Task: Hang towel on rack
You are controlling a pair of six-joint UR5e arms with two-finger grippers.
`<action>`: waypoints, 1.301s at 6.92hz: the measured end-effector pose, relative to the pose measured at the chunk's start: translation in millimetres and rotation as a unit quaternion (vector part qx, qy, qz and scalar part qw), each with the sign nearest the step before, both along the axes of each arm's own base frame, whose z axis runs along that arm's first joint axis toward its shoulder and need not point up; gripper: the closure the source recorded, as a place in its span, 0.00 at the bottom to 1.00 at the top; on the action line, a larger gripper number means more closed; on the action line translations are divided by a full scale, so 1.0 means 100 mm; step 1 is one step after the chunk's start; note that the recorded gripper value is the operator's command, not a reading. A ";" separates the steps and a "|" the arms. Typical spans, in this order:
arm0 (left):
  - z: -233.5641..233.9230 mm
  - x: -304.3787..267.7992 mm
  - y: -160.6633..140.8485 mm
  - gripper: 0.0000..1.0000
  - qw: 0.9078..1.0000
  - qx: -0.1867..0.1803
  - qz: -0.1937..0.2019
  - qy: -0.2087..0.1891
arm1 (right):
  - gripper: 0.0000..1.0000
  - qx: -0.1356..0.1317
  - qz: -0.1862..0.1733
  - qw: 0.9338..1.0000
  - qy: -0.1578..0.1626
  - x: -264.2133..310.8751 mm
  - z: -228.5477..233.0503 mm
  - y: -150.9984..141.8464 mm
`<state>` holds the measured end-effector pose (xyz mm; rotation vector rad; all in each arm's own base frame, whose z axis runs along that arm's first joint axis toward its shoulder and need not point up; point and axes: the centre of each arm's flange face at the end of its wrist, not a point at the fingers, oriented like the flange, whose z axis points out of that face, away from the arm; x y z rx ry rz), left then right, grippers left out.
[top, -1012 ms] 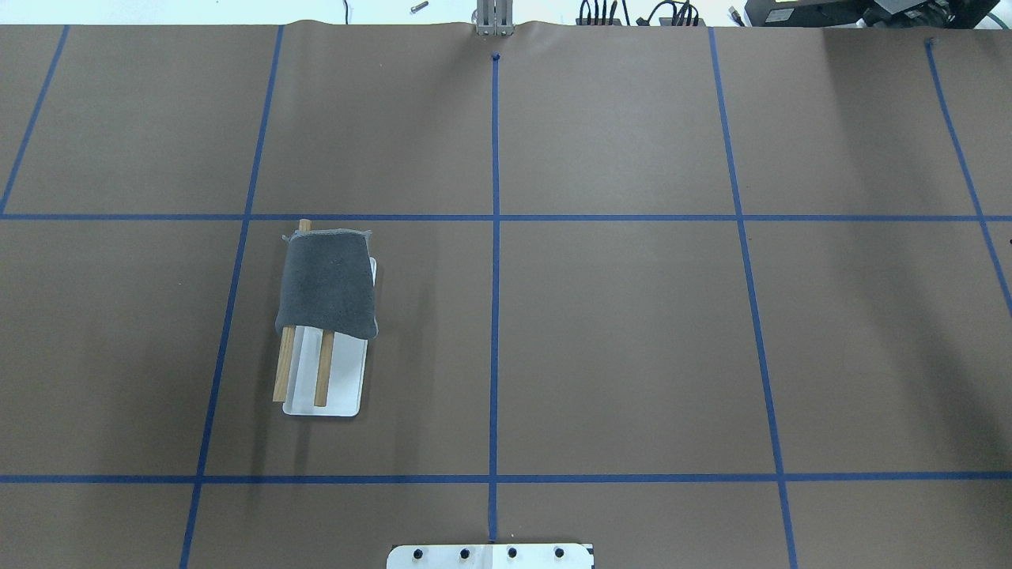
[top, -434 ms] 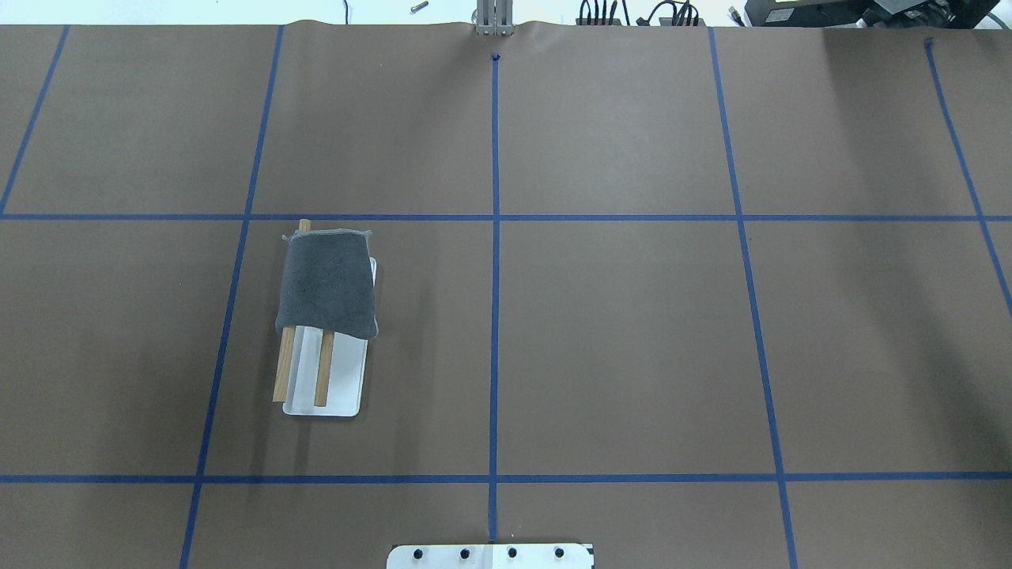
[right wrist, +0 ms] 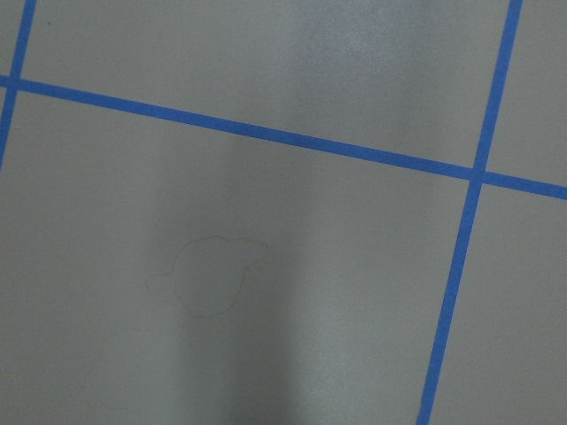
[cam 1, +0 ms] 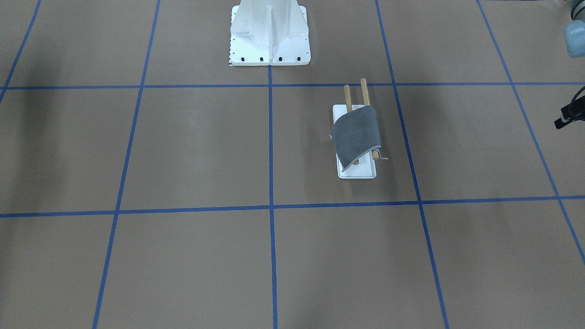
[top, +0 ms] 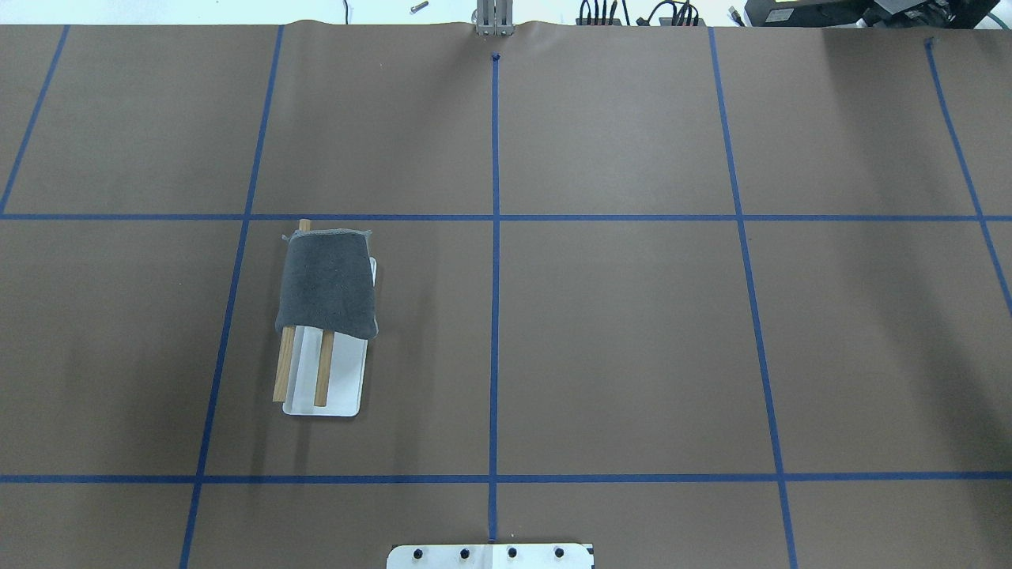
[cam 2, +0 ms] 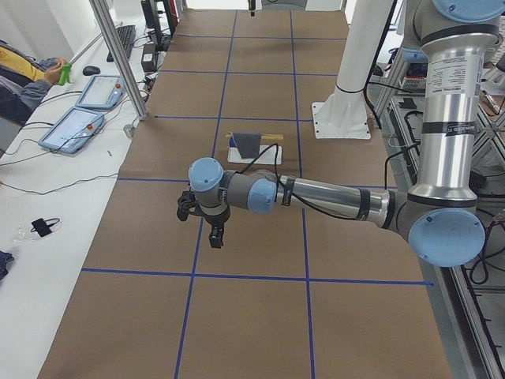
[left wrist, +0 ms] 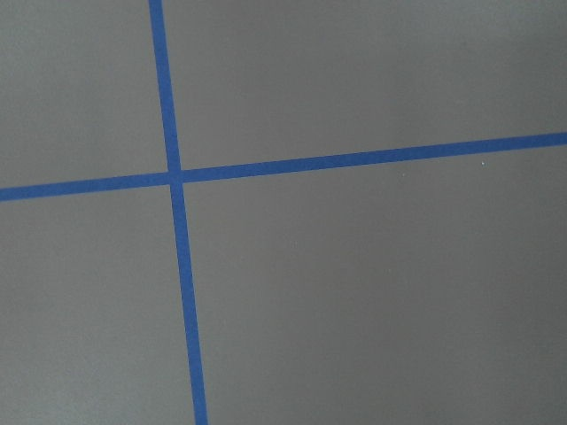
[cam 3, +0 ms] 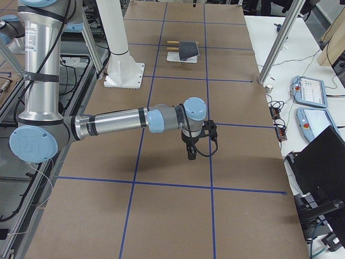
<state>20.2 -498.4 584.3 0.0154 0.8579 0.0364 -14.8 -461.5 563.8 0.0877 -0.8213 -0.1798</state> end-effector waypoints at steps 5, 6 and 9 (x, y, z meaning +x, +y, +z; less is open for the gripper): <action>-0.02 -0.23 -0.08 0.02 0.998 0.013 -0.030 -0.056 | 0.00 0.005 0.003 1.000 0.006 0.04 -0.02 -0.05; -0.01 -0.24 -0.10 0.02 0.997 0.016 -0.031 -0.067 | 0.00 0.006 0.000 1.000 0.013 0.02 -0.01 -0.05; -0.03 -0.24 -0.08 0.02 0.997 0.018 -0.032 -0.070 | 0.00 0.002 -0.002 1.000 0.022 0.01 0.06 -0.03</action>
